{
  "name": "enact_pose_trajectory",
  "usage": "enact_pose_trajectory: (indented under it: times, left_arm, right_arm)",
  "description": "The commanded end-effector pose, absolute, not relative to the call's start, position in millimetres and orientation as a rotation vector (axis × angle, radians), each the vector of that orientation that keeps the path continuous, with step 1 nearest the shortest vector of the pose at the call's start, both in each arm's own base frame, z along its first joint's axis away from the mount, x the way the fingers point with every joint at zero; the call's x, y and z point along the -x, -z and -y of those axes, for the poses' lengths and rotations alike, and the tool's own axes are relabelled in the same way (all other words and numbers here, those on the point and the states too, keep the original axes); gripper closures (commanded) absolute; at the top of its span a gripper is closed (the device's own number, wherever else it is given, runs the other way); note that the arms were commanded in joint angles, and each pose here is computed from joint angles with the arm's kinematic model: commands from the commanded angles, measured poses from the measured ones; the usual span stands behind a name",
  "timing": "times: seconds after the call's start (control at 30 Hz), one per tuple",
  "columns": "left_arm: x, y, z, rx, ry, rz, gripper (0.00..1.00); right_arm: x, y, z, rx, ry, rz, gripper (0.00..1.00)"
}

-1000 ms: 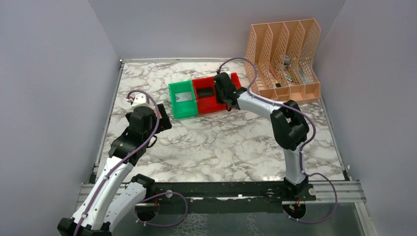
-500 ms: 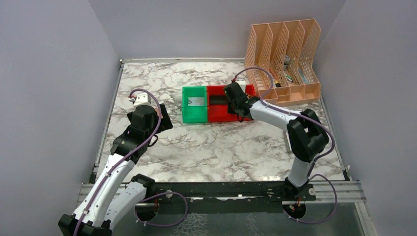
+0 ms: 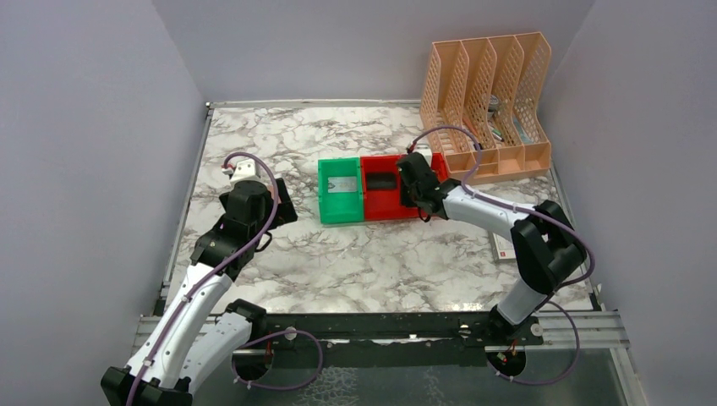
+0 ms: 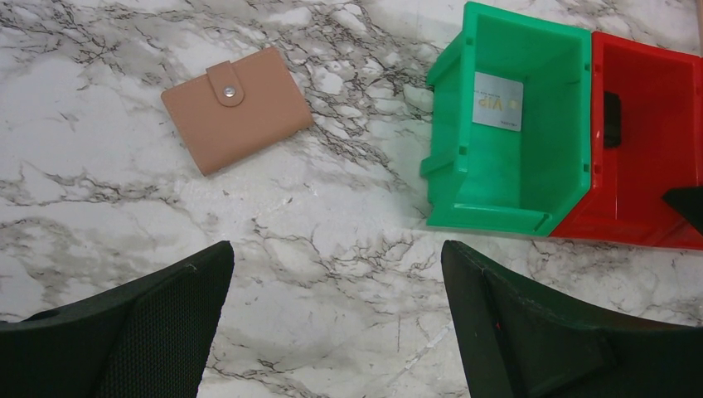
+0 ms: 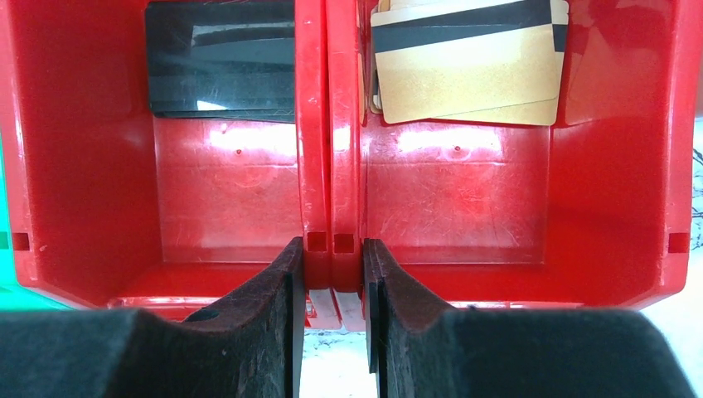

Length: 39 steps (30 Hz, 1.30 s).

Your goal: Take the credit cards out of the card holder

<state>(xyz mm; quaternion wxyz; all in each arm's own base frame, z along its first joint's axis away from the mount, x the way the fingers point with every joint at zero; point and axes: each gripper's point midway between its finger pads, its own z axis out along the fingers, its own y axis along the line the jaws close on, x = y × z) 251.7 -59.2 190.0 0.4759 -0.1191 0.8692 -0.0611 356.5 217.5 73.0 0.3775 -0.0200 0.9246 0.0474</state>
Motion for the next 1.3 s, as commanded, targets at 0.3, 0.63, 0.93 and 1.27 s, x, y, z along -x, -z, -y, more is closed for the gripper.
enact_pose_trajectory:
  times: [0.3, 0.63, 0.93, 1.27]
  left_arm:
    - [-255.0, -187.5, 64.0, 0.269, 0.164, -2.134, 0.01]
    - [-262.9, -155.2, 62.2, 0.418, 0.117, -2.219, 0.01]
    - [-326.4, -148.2, 32.3, 0.534, 0.064, -2.324, 0.01]
    - [-349.2, -84.0, -14.1, 0.954, 0.084, -2.421, 0.04]
  right_arm:
    - [-313.9, -42.0, -214.2, 0.205, -0.179, -2.495, 0.81]
    - [-311.9, -65.6, -228.8, 0.197, -0.289, -2.488, 0.63]
    - [-311.9, -106.8, -237.2, 0.222, -0.378, -2.421, 0.39]
    - [-294.4, -138.4, -231.2, 0.204, -0.449, -2.383, 0.38]
